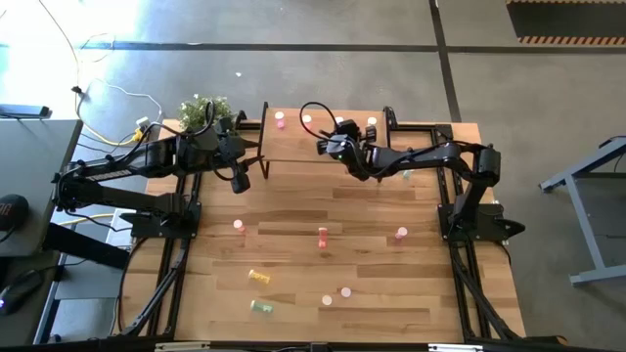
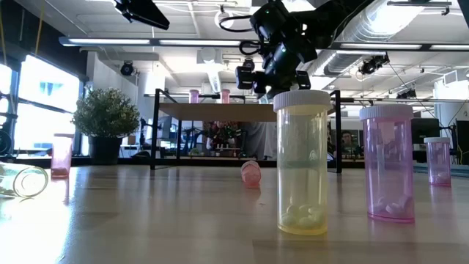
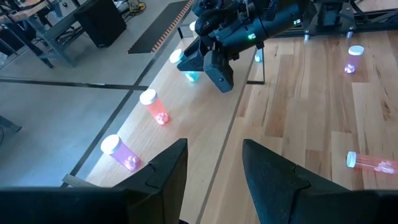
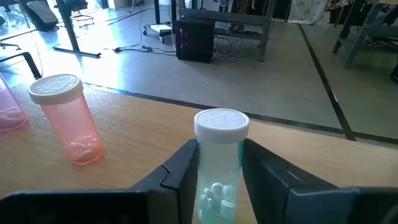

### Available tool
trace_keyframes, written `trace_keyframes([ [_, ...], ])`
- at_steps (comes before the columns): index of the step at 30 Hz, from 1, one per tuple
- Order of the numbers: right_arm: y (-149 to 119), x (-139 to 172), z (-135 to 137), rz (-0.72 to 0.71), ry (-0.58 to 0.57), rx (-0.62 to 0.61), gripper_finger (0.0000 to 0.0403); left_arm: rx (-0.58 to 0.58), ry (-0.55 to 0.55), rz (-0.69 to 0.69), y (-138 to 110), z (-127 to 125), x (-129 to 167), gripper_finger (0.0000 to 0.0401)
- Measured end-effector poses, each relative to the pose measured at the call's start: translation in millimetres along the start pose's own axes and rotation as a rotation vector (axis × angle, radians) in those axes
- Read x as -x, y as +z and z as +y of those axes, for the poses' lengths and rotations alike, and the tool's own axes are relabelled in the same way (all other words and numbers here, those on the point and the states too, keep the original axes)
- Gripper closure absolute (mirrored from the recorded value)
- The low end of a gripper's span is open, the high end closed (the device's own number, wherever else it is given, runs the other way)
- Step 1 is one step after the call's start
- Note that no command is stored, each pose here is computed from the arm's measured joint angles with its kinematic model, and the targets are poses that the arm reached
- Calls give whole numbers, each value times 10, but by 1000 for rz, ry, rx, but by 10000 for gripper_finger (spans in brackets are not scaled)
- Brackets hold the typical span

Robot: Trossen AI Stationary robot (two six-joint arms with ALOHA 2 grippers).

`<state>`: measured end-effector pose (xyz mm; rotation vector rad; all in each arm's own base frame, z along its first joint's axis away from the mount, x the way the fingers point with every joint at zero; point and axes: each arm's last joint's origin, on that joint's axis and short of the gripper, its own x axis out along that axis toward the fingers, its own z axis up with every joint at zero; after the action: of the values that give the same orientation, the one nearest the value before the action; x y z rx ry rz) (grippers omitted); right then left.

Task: Pick and place medicine bottles onto shelf by color
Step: Put the middle blue pill bottle on the shelf, then put the top blue pill bottle on the shelf

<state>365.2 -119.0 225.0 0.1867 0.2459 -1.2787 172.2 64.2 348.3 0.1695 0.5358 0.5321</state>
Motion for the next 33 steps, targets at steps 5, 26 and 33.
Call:
trace_keyframes([
  [5,-8,11,9,2,4,1,269,0,0,0,0,0,0,259],
  [26,3,140,10,94,101,-101,285,0,0,0,0,0,0,259],
  [33,712,435,39,0,168,-62,285,0,6,2,-1,2,0,258],
])
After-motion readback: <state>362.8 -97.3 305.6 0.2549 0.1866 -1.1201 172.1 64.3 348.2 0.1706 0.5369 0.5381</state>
